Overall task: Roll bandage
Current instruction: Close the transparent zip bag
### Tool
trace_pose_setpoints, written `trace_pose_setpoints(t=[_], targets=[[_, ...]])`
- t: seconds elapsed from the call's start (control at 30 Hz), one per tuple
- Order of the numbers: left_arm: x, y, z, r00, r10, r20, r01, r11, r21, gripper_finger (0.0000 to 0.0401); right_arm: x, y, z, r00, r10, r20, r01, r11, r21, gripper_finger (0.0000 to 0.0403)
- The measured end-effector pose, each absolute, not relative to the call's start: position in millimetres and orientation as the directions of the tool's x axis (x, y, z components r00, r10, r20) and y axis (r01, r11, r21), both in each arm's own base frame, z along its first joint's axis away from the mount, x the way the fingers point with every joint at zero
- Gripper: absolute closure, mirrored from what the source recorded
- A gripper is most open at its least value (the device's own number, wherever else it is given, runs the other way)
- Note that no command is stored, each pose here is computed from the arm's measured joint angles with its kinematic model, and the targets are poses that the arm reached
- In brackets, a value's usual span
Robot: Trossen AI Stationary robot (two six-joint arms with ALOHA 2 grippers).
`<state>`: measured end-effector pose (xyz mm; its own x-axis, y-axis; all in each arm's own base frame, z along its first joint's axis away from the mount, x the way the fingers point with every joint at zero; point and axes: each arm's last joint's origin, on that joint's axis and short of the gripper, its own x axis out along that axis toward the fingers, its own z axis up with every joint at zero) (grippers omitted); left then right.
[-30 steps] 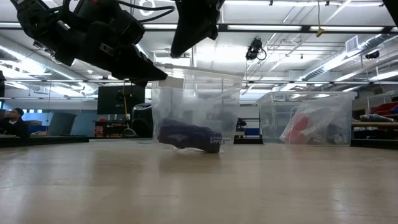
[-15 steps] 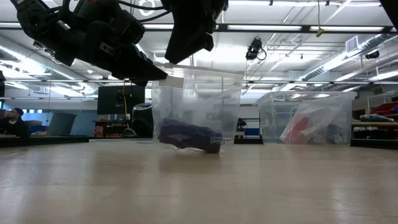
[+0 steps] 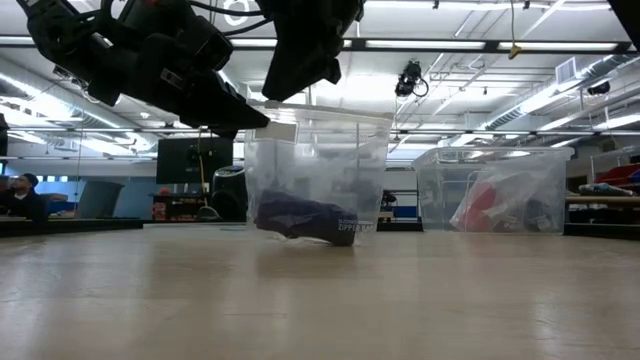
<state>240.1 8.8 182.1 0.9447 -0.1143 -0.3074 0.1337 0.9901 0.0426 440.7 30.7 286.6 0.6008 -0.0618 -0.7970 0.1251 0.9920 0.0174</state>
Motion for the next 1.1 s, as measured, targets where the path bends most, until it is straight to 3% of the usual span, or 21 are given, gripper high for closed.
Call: trace_pose_setpoints(t=[0.5,0.9,1.1], targets=[[240.2,8.8,182.3,0.946,-0.114,-0.304,0.133,0.99,0.043,0.0401,440.5,29.0,286.3,0.597,-0.053,-0.801,0.123,0.992,0.026,0.0363],[240.2,8.8,182.3,0.946,-0.114,-0.304,0.133,0.99,0.043,0.0401,440.4,28.9,286.2,0.595,-0.049,-0.802,0.121,0.992,0.029,0.0313],[240.2,8.8,182.5,0.946,-0.114,-0.303,0.133,0.99,0.043,0.0401,440.1,29.3,282.5,0.597,-0.035,-0.801,0.118,0.992,0.045,0.0314]])
